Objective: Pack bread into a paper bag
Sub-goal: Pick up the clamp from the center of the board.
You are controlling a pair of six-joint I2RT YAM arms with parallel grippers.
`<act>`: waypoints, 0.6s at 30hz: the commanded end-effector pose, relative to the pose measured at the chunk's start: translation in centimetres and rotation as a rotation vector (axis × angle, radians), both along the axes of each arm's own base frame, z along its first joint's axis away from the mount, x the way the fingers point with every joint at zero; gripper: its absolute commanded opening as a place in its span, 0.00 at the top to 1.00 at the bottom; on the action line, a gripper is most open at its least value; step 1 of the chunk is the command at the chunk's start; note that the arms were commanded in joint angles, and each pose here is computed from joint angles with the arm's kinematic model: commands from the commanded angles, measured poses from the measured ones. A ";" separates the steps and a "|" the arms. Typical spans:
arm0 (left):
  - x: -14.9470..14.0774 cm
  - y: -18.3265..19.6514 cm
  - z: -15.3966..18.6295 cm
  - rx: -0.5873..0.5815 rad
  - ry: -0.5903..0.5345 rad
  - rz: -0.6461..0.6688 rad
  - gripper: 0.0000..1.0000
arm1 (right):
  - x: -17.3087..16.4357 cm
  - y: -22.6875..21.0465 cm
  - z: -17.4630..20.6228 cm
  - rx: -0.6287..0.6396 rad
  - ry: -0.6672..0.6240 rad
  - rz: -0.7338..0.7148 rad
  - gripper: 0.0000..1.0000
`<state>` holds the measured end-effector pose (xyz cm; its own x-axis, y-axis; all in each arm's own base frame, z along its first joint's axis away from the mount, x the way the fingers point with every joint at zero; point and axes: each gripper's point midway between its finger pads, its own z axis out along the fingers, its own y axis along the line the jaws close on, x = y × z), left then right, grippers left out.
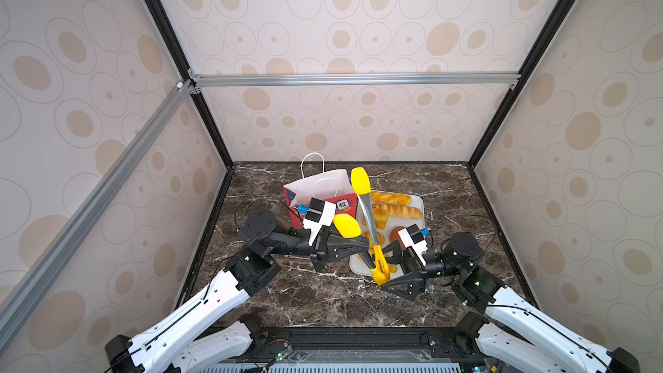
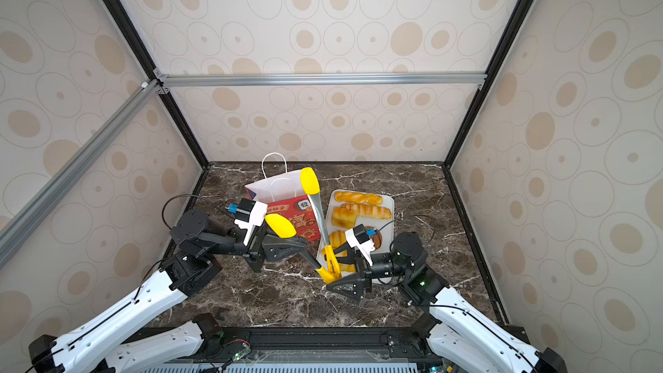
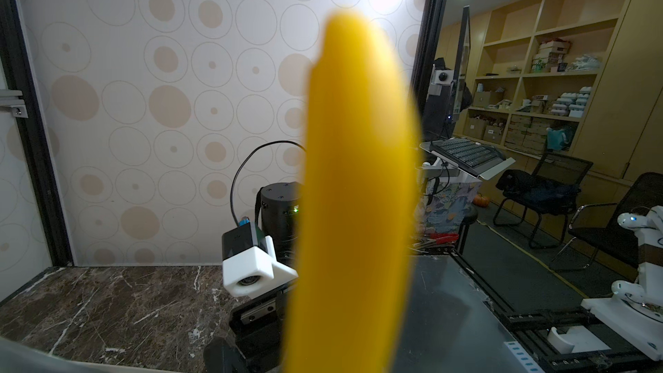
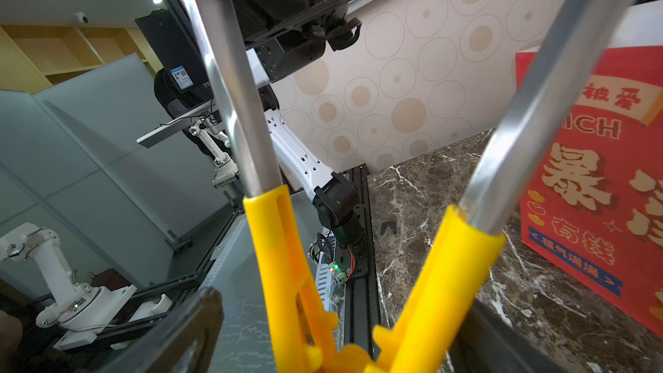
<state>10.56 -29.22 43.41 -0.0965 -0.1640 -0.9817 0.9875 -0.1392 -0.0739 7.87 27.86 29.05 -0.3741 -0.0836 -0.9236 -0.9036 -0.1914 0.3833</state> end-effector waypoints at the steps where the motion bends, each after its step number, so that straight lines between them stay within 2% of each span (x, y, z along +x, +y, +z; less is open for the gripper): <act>1: 0.1 -0.1 1.1 -0.058 -0.032 -0.002 1.00 | -0.3 0.7 1.6 0.011 -0.054 0.016 0.00; 7: 1.7 -1.5 -0.6 -0.033 0.005 0.003 1.00 | -0.5 2.7 1.5 -0.039 -0.073 0.040 0.00; 13: 2.9 -0.9 -0.8 -0.093 0.004 0.109 1.00 | 1.4 4.0 -0.6 -0.092 -0.082 -0.124 0.00; 18: 3.8 0.9 -0.9 -0.179 0.017 0.233 1.00 | 2.0 3.8 -1.7 -0.060 -0.121 -0.233 0.00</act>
<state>12.94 -30.07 38.92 -0.1738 -0.1895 -0.9664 0.9846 -0.0548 -0.1663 9.43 31.73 25.67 -0.3643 -0.1617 -0.9172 -0.9302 0.0155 0.3667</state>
